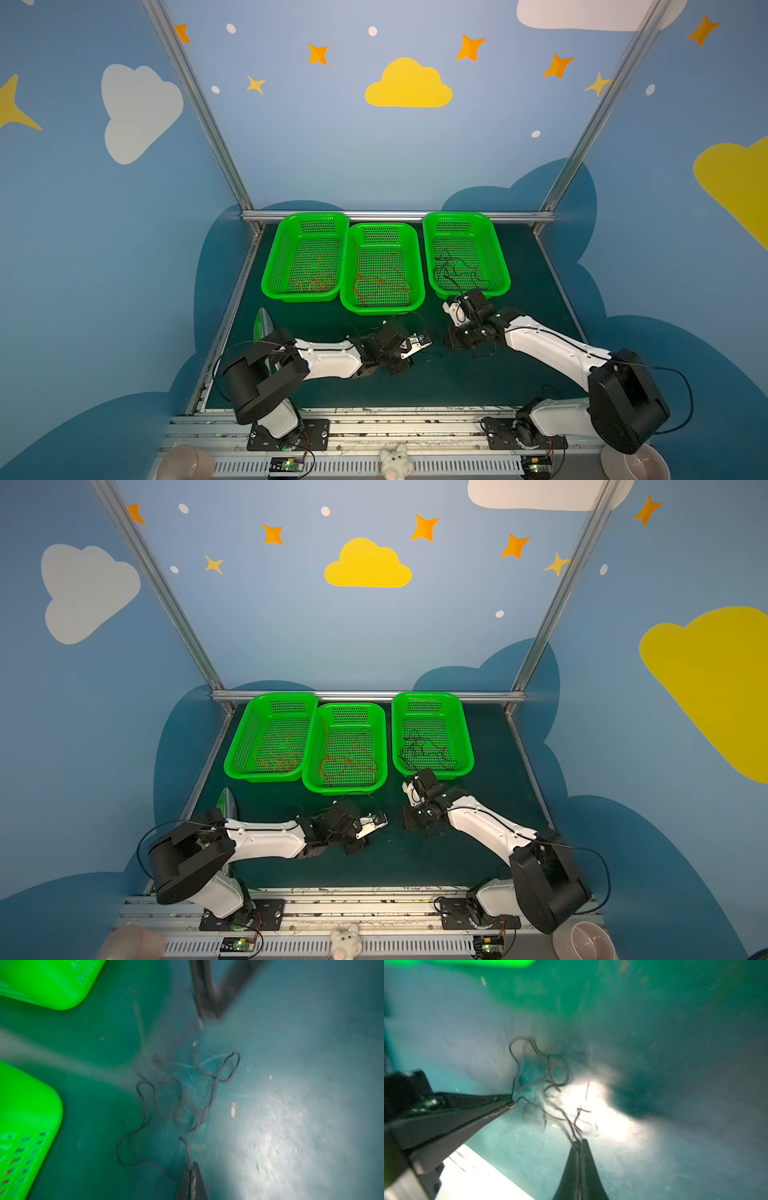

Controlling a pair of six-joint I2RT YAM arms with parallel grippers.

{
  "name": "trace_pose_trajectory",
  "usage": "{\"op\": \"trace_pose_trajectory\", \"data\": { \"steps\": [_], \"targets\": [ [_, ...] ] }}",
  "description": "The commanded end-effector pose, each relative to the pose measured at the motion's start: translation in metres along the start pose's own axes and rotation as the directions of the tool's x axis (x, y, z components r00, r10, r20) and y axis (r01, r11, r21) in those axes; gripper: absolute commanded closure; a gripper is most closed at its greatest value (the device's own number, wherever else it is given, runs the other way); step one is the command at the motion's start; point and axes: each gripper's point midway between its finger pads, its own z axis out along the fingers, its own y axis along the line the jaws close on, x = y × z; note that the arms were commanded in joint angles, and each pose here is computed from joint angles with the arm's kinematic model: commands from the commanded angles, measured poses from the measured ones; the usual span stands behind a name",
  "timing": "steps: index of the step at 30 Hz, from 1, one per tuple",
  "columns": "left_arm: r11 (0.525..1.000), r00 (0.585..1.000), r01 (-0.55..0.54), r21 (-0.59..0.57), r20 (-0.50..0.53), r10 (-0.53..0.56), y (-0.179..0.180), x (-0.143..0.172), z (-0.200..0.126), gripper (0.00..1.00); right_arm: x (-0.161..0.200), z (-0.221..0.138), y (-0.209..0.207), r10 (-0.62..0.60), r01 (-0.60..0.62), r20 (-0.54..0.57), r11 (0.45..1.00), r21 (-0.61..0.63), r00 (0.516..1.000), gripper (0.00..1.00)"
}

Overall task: Untangle and sort cables by color
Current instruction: Pick up the cable from the center of the table, then straighten the cable.

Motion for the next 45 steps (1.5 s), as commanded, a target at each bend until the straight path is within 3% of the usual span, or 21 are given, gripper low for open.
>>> {"op": "trace_pose_trajectory", "data": {
  "steps": [1,12,17,24,27,31,34,40,45],
  "targets": [
    [1.000,1.000,-0.026,-0.007,0.016,0.026,0.001,-0.003,-0.017,0.97,0.001,-0.005,-0.007,0.006,-0.006,-0.013,1.000,-0.010,1.000,1.00],
    [0.997,0.993,-0.034,-0.071,0.111,0.041,0.018,-0.022,-0.071,0.97,-0.009,-0.006,-0.035,0.087,-0.086,-0.022,0.996,0.020,0.996,1.00],
    [0.994,0.983,0.009,-0.104,0.183,0.011,0.031,-0.027,-0.096,0.97,-0.019,-0.015,-0.036,0.100,-0.100,0.037,0.995,-0.001,0.994,1.00],
    [0.999,0.984,0.005,0.051,0.177,-0.014,0.008,-0.023,-0.085,0.94,-0.049,-0.054,0.005,-0.034,0.066,0.222,0.988,-0.139,0.974,1.00],
    [0.996,0.985,-0.004,0.087,0.174,-0.011,0.005,-0.029,-0.077,0.86,-0.055,-0.065,0.025,-0.113,0.171,0.282,0.967,-0.191,0.953,1.00],
    [0.995,0.957,0.038,0.089,0.282,-0.062,0.012,-0.060,-0.083,0.50,-0.057,-0.069,0.037,-0.144,0.217,0.307,0.951,-0.219,0.941,1.00],
    [0.996,0.929,0.058,0.073,0.361,-0.080,0.020,-0.085,-0.093,0.39,-0.058,-0.071,0.042,-0.159,0.237,0.313,0.944,-0.230,0.936,1.00],
    [0.994,0.873,0.052,0.095,0.479,-0.092,0.025,-0.128,-0.110,0.33,-0.060,-0.076,0.058,-0.210,0.298,0.329,0.922,-0.247,0.921,1.00],
    [0.990,0.844,0.060,0.128,0.522,-0.119,0.028,-0.144,-0.101,0.34,-0.061,-0.078,0.068,-0.237,0.337,0.351,0.904,-0.261,0.906,1.00]
  ]
}}
